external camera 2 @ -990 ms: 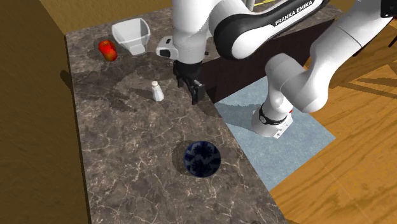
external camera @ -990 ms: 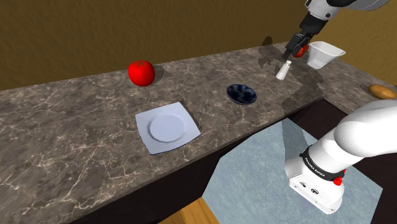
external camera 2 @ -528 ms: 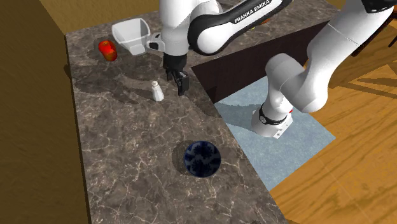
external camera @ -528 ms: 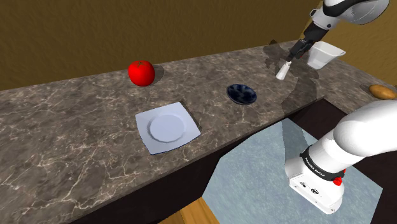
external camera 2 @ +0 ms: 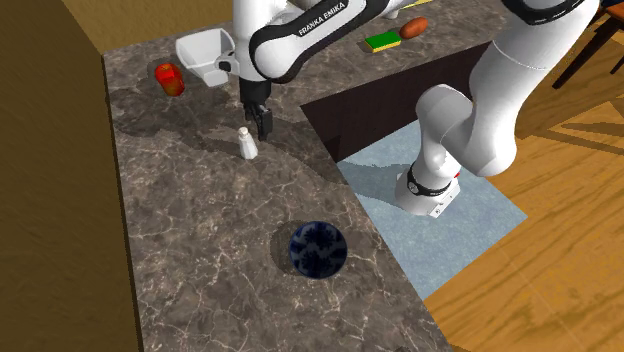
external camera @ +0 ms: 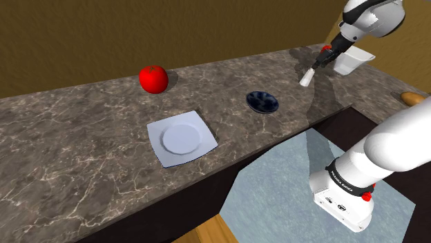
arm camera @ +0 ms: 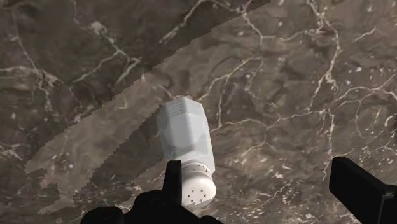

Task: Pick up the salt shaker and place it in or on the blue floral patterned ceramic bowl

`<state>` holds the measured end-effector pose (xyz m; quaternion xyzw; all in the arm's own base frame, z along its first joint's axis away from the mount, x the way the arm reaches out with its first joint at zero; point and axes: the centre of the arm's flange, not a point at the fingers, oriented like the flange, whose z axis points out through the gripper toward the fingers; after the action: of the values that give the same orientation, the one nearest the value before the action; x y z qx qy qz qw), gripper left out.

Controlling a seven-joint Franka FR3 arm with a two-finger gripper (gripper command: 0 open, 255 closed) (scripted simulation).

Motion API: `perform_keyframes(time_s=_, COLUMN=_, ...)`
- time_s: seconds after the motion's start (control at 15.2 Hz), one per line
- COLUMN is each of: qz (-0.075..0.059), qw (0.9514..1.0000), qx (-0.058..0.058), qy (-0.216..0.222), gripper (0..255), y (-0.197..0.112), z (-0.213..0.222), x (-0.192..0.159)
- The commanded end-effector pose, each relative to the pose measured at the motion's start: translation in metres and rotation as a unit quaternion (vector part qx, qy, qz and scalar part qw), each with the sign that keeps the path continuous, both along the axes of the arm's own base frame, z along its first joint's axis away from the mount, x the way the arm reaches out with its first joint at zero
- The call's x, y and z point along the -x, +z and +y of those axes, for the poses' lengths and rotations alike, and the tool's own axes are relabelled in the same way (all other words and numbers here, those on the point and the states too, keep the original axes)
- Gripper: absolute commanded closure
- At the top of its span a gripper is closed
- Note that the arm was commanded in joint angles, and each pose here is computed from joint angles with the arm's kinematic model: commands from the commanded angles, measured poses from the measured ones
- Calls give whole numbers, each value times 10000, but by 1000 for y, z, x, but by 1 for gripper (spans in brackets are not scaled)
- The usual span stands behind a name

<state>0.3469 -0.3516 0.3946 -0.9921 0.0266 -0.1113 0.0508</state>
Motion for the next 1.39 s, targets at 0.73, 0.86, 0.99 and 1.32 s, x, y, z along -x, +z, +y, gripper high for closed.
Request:
perform_keyframes(time_s=0.73, qz=-127, qw=9999, qx=-67, qy=-91, gripper=0, y=-60, z=-36, x=-13)
perform_keyframes(time_s=0.86, qz=-127, qw=9999, qx=-67, qy=-91, gripper=0, y=-60, z=-36, x=-13)
perform_keyframes(time_s=0.99, qz=-127, qw=9999, qx=-68, qy=-91, gripper=0, y=-60, z=-36, x=-13)
perform_keyframes(time_s=1.32, qz=-127, qw=9999, qx=-68, qy=-91, gripper=255, y=-60, z=-36, x=-13)
